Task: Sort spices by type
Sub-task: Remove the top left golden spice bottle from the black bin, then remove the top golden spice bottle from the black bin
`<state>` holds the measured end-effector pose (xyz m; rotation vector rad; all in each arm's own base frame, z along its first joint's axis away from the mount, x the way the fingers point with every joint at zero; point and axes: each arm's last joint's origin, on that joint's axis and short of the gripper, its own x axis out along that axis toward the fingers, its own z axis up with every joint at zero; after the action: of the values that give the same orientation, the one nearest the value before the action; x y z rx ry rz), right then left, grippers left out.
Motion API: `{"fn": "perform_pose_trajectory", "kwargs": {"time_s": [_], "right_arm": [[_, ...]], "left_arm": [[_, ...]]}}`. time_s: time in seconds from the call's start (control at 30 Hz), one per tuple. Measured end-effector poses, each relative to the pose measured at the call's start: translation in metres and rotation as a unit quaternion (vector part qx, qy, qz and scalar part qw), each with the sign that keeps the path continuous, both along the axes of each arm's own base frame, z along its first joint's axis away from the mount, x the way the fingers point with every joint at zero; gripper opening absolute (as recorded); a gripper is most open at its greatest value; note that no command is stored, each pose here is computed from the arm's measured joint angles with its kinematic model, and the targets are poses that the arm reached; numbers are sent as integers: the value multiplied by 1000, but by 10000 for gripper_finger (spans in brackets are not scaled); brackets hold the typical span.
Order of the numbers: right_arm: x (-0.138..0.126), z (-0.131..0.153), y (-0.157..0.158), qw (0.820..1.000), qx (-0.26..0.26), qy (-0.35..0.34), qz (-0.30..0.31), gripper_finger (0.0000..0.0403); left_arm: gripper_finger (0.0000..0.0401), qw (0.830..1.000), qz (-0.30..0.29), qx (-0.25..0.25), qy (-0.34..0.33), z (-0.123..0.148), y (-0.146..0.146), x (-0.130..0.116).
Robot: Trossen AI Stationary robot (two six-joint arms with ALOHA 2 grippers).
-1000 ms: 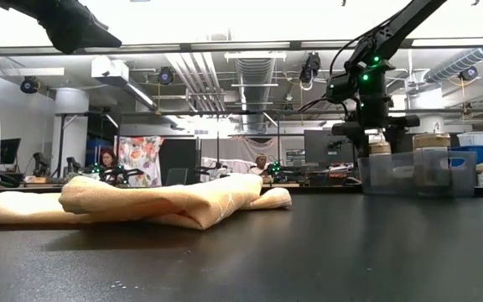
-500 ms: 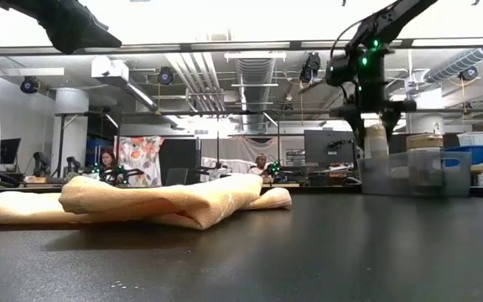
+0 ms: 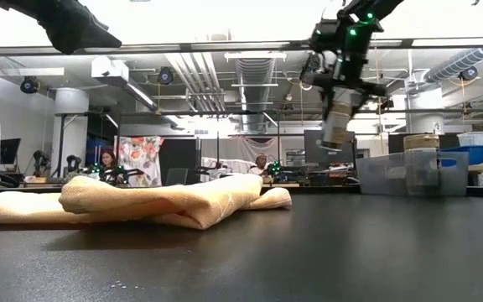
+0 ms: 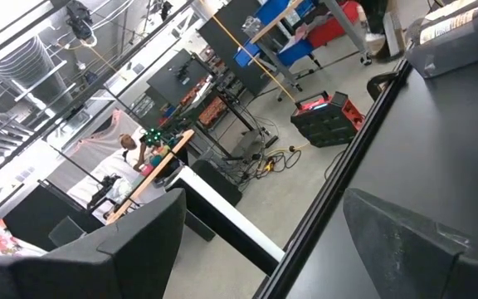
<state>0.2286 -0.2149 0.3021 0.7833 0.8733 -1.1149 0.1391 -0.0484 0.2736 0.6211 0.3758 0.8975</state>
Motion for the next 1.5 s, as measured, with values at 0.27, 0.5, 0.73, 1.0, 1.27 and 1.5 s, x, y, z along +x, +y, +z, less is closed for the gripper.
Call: {"fn": "perform_pose_trajectory", "kwargs": {"time_s": [0.27,0.5,0.73,1.0,1.27,1.5], "right_arm": [[46,-38,17,996,33,40,75,274],[64,-81,10,990,74,86,87,274],[69,-93,8,987,80,101,96,275],[70,-95,7,987,81,103,97,344],[75,-73,4,990,64,83,96,346],[71,-35,3,989,63,98,89,335]], "left_arm": [[311,1000,0,0,0,0,0,0],[311,1000,0,0,0,0,0,0],[311,1000,0,0,1,0,0,0],[311,1000,0,1,1,0,0,0],[311,1000,0,1,2,0,0,0],[311,1000,0,3,4,-1,0,0]]}}
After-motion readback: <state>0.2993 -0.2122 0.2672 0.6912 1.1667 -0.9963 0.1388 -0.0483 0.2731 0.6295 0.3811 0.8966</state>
